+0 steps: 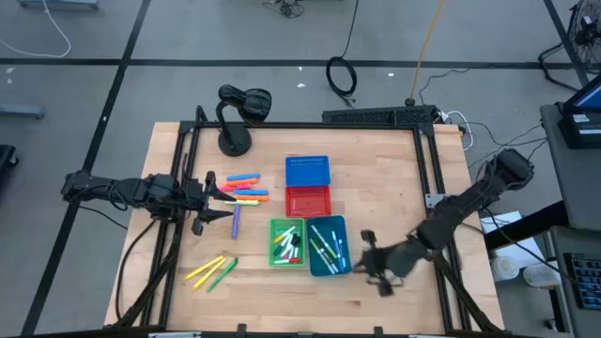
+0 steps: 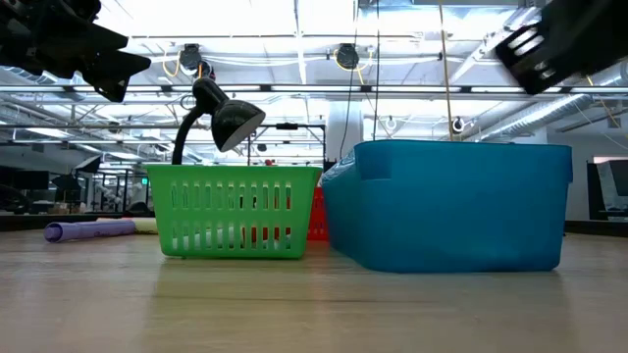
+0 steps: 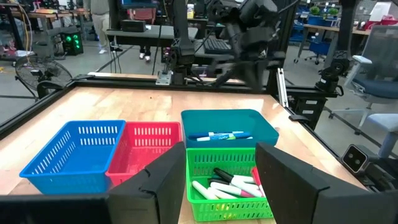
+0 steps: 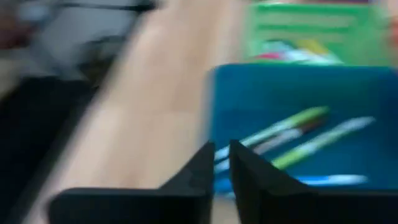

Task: Pick & Place Markers
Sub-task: Adjust the dark blue bin

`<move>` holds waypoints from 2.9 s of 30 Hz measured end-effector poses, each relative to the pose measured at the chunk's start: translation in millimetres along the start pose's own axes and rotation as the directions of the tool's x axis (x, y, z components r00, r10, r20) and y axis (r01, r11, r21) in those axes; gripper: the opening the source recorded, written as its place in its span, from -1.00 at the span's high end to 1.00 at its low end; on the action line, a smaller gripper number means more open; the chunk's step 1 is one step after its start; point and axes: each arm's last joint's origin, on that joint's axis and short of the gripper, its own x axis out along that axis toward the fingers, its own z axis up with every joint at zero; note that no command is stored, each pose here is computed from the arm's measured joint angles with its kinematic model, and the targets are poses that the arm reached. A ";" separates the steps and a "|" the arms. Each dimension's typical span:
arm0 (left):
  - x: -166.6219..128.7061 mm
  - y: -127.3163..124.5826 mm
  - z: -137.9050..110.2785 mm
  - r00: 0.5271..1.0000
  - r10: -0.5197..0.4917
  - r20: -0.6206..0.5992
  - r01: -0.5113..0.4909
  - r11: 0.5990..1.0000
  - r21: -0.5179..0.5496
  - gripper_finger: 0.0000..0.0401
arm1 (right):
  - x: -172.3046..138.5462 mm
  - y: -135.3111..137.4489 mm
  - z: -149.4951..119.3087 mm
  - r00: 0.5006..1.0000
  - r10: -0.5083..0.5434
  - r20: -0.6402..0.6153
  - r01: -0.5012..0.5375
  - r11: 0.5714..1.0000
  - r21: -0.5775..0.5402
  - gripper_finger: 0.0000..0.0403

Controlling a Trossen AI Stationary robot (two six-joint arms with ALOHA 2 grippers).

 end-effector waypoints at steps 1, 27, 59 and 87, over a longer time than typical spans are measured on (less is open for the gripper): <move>0.0 0.0 0.0 1.000 0.000 0.000 0.000 1.000 0.000 0.01 | -4.7 6.4 -0.9 1.000 0.030 0.006 -0.030 1.000 -0.010 0.94; 0.0 0.0 0.0 1.000 0.000 0.000 0.000 1.000 0.000 0.01 | 31.2 -36.1 -99.5 0.988 -0.148 -0.049 0.152 0.983 0.106 1.00; 0.0 0.0 0.0 1.000 0.000 0.000 0.000 1.000 0.000 0.01 | 41.9 -45.9 -85.9 0.989 -0.130 0.077 0.116 0.980 0.161 1.00; 0.0 0.0 0.0 1.000 0.000 0.000 0.000 1.000 0.000 0.01 | 42.5 -45.5 -83.7 0.995 -0.061 0.077 0.047 0.984 0.169 1.00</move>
